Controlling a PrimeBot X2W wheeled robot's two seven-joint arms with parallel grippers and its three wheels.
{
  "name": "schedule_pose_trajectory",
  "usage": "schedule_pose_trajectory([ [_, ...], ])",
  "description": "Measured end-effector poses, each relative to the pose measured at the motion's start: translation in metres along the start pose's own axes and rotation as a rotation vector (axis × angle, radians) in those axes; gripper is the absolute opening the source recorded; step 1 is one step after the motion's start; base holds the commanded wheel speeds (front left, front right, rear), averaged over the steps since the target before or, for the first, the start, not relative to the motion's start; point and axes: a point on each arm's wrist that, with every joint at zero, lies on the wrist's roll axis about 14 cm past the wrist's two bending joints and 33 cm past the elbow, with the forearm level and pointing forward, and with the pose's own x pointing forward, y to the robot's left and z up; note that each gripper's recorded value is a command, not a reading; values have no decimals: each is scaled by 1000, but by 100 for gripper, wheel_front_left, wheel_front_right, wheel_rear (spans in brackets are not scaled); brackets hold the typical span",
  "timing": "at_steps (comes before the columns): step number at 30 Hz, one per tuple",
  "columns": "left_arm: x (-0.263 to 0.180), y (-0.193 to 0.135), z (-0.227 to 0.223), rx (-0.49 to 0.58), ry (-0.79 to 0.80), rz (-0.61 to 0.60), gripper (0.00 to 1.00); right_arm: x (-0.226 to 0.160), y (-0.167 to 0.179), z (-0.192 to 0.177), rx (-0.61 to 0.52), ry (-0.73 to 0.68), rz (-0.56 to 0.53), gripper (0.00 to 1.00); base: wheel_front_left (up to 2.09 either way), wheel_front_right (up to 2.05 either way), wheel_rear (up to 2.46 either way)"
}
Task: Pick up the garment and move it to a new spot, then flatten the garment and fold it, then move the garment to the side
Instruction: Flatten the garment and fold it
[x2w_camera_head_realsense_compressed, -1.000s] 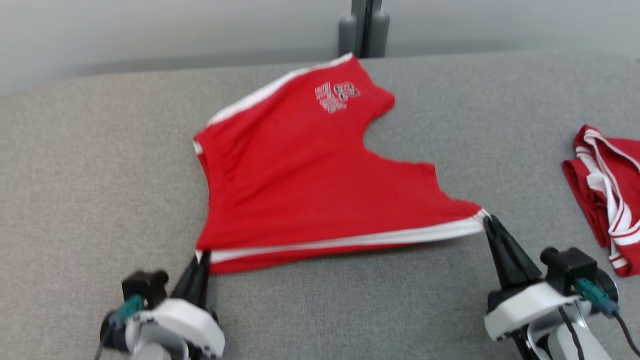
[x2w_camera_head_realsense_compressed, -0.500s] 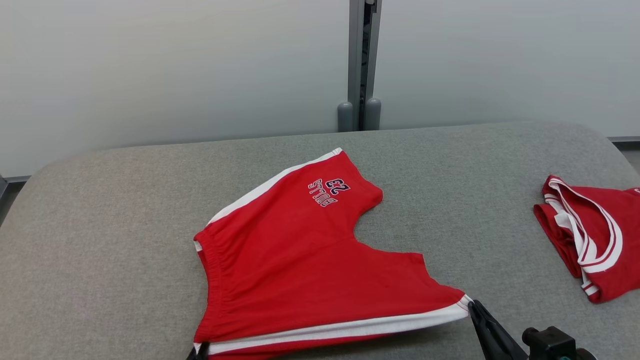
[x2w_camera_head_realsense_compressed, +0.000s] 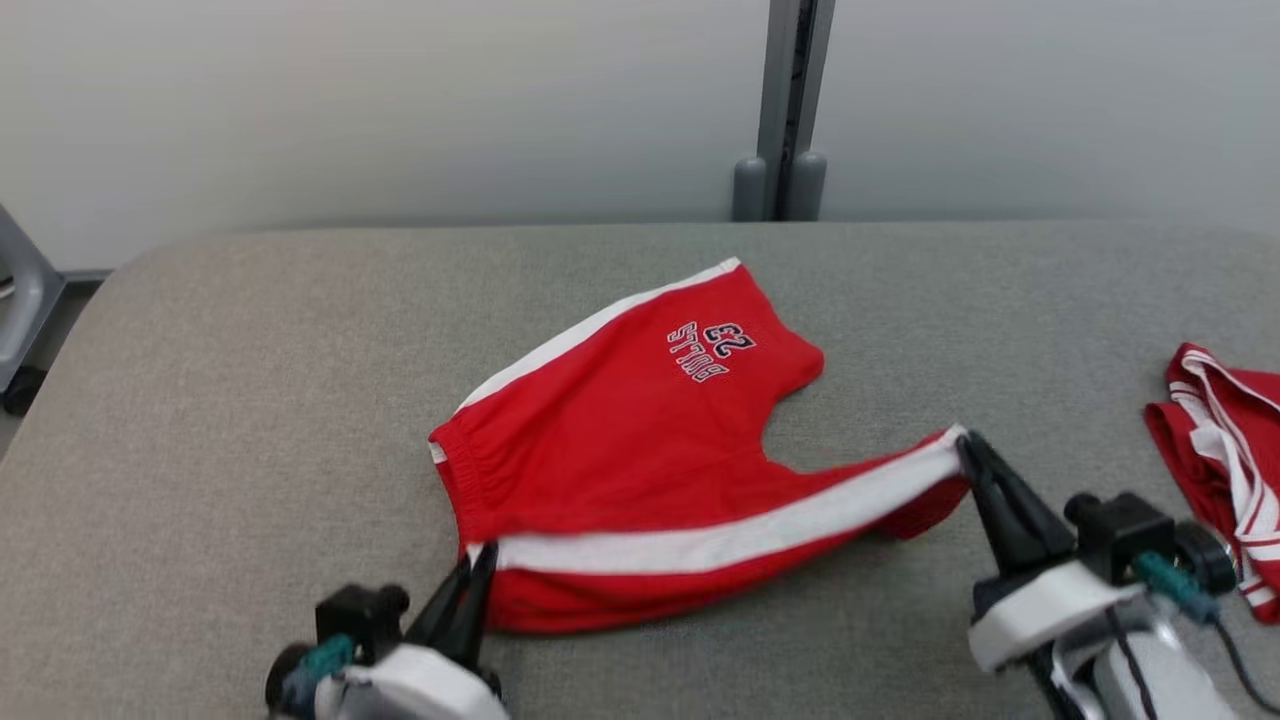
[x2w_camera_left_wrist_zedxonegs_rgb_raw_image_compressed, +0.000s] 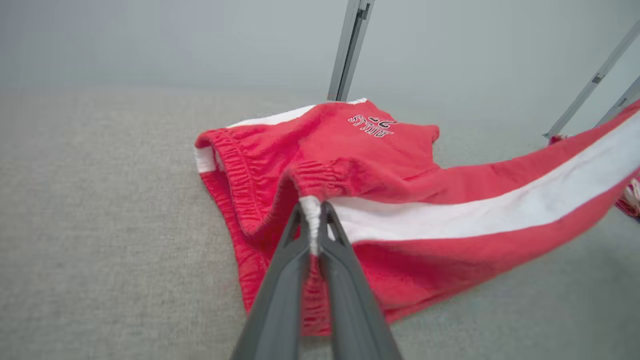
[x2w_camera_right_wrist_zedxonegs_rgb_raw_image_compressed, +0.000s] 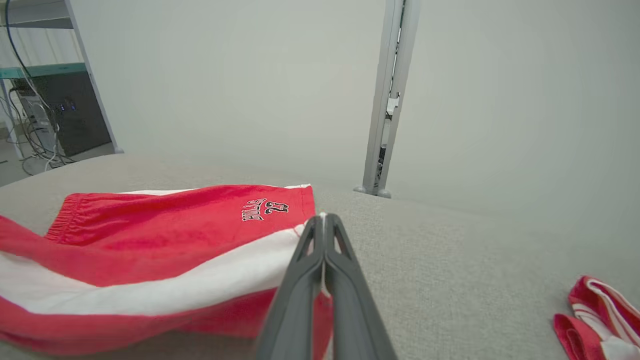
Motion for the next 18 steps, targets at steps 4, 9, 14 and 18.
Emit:
schedule_pose_trajectory([
  [4, 33, 4, 39, 8, -86, -9, 0, 49, -13, 15, -71, -28, 27, 0, 0, 0, 0],
  [9, 60, 35, 62, -14, -132, 63, 0, 113, -14, 24, -136, -45, 80, 0, 0, 0, 0],
  [14, 77, 56, 64, -28, -127, 109, 0, 164, -6, 13, -166, -20, 130, 0, 0, 0, 0],
  [18, 90, 65, 65, -28, -120, 124, 0, 194, 1, -2, -172, 12, 158, 0, 0, 0, 0],
])
